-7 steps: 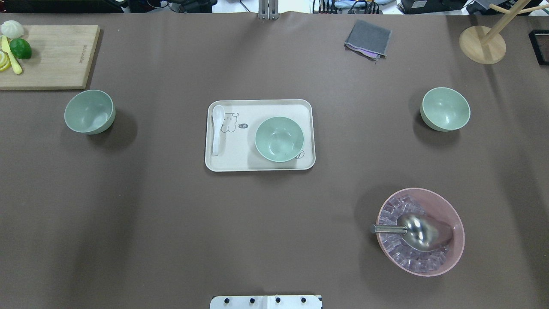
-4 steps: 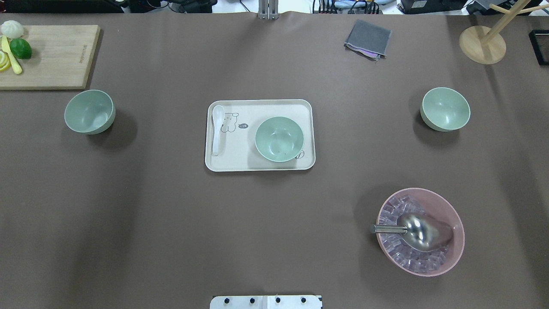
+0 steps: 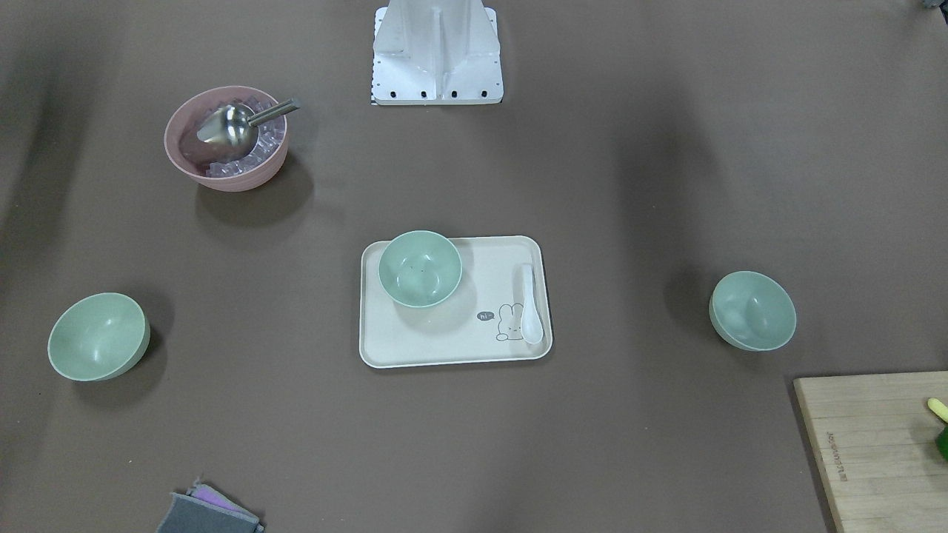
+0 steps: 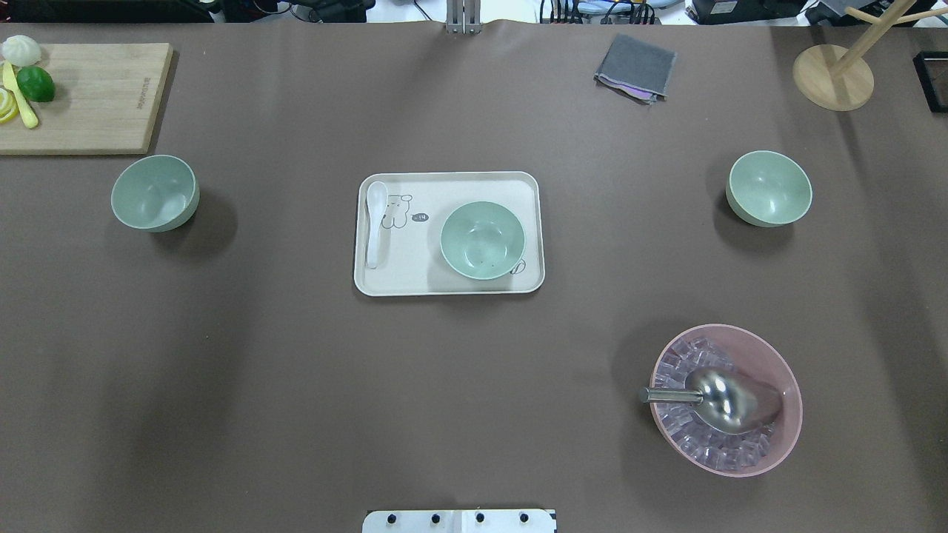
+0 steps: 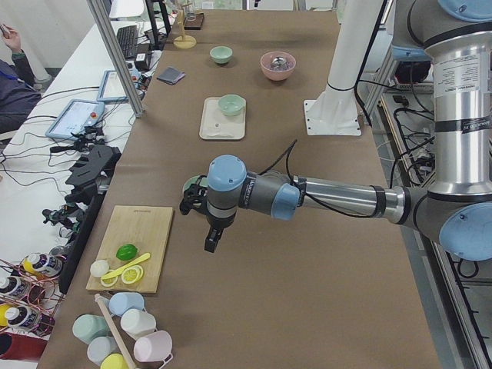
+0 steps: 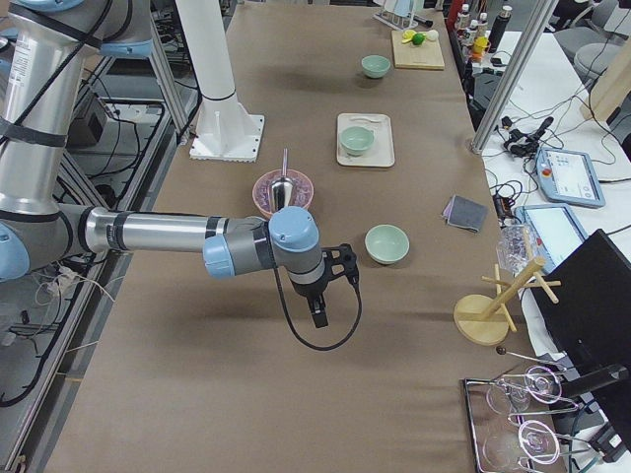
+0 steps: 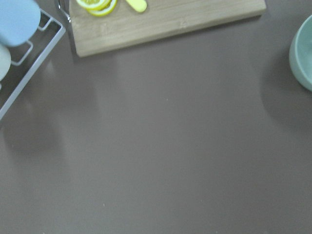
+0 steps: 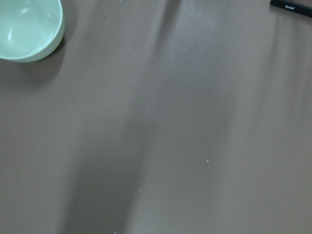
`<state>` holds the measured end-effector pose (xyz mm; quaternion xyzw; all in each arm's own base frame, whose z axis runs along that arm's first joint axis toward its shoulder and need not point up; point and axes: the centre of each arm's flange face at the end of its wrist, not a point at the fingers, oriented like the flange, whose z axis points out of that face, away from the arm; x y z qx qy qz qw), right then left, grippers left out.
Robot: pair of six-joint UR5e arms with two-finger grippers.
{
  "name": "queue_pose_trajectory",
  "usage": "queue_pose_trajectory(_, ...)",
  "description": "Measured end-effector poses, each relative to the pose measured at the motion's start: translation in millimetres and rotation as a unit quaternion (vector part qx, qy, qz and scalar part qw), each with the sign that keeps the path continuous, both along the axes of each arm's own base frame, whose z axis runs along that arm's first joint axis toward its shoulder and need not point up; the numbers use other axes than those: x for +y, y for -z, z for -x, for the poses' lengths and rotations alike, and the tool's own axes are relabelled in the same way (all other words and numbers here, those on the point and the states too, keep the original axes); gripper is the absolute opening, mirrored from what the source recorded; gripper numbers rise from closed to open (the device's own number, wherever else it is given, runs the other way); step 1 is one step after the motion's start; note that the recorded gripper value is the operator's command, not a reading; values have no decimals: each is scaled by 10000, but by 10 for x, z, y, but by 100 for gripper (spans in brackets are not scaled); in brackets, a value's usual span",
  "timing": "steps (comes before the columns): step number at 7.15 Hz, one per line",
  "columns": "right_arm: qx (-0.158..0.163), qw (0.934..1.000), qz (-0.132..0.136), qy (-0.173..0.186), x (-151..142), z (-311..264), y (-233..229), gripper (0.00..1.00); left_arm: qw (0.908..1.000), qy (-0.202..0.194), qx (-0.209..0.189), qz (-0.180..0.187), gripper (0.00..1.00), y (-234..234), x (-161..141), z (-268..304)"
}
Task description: Stack green bowls together
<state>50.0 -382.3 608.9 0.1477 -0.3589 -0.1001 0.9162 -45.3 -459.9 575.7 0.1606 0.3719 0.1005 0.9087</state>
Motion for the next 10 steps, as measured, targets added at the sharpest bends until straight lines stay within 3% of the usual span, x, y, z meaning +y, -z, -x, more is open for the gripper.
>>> queue_pose_trajectory(1, -10, 10000, -95, -23, -39, 1, 52, 100, 9986, 54, -60, -526, 98, 61, -101, 5)
queue_pose_trajectory(2, -18, 9998, -163, -65, -96, 3, 124, 100, 9964, 194, -102, -822, 98, 90, -260, 7)
queue_pose_trajectory(4, -87, 9995, -123, -273, -301, 39, 289, 100, 9955, 396, 6, -864, 98, 166, -630, -100)
queue_pose_trajectory(6, -217, 9978, 265, -566, -527, 299, 429, 100, 9958, 63, 94, -913, 98, 106, -789, -578)
queue_pose_trajectory(7, -203, 9969, 417, -643, -598, 483, 473, 100, 9974, -44, 210, -688, 98, 78, -882, -973)
queue_pose_trajectory(9, -152, 9962, 548, -657, -662, 755, 522, 100, 9984, 322, 444, 132, 94, 173, -1104, -1683)
queue_pose_trajectory(10, -133, 9960, 588, -664, -673, 830, 531, 100, 9972, 509, 414, 356, 89, 256, -1161, -2041)
